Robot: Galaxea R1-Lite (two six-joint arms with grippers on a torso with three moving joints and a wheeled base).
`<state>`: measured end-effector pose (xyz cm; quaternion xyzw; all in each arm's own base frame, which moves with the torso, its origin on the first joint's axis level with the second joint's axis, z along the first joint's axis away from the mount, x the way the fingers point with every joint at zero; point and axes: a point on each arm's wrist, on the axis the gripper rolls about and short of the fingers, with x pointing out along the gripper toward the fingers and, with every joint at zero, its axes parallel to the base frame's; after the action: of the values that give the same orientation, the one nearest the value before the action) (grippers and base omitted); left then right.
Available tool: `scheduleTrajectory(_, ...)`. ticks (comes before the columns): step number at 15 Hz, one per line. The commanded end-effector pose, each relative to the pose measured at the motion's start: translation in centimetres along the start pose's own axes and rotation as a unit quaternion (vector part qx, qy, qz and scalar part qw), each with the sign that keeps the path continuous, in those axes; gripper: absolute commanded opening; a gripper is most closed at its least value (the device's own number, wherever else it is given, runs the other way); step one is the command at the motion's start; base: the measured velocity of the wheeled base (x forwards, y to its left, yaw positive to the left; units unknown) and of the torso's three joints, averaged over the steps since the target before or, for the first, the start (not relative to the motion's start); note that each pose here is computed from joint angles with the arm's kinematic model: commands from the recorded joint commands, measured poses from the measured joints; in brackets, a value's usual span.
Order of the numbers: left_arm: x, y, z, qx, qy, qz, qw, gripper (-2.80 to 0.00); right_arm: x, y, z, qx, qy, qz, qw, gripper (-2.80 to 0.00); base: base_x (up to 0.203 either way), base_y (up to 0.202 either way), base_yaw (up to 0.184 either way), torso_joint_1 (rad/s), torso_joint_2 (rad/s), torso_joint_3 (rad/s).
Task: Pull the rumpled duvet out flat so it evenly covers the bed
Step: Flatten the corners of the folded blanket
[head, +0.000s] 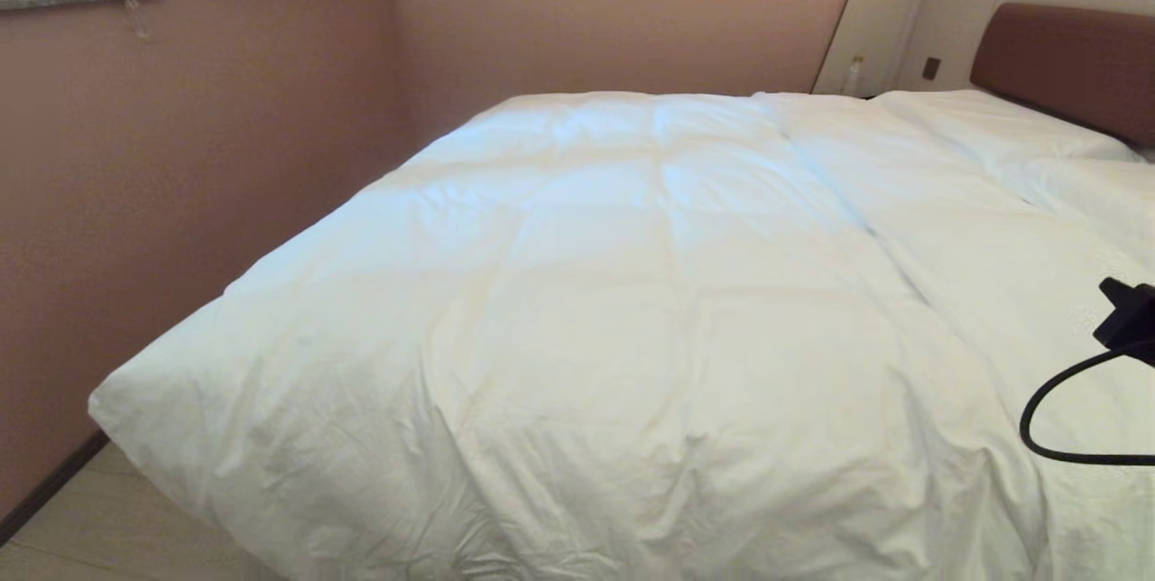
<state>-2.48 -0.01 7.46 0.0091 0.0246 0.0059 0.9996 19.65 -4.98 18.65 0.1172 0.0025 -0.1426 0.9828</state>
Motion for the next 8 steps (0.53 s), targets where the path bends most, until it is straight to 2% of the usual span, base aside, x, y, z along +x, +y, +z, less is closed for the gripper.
scheduleTrajectory(1,0.0,0.0,0.0,0.000,0.001,0.000,1.0000,-2.80,-0.6,-0.6,-2.3,0.018,0.115,-0.032,0.993,-2.80,-0.197,0.000,0.003,0.002,0.01,0.002)
scheduleTrajectory(5,0.0,0.0,0.0,-0.001,0.000,0.000,1.0000,-2.80,-0.8,-0.8,-4.5,0.013,0.175,-0.030,0.984,-2.80,-0.193,0.000,0.001,0.004,0.00,0.002)
scheduleTrajectory(8,0.0,0.0,0.0,0.000,0.000,0.000,1.0000,-2.80,-0.7,-1.0,-6.9,-0.015,0.233,-0.028,0.972,-2.80,-0.182,0.000,-0.001,0.002,0.00,0.001)
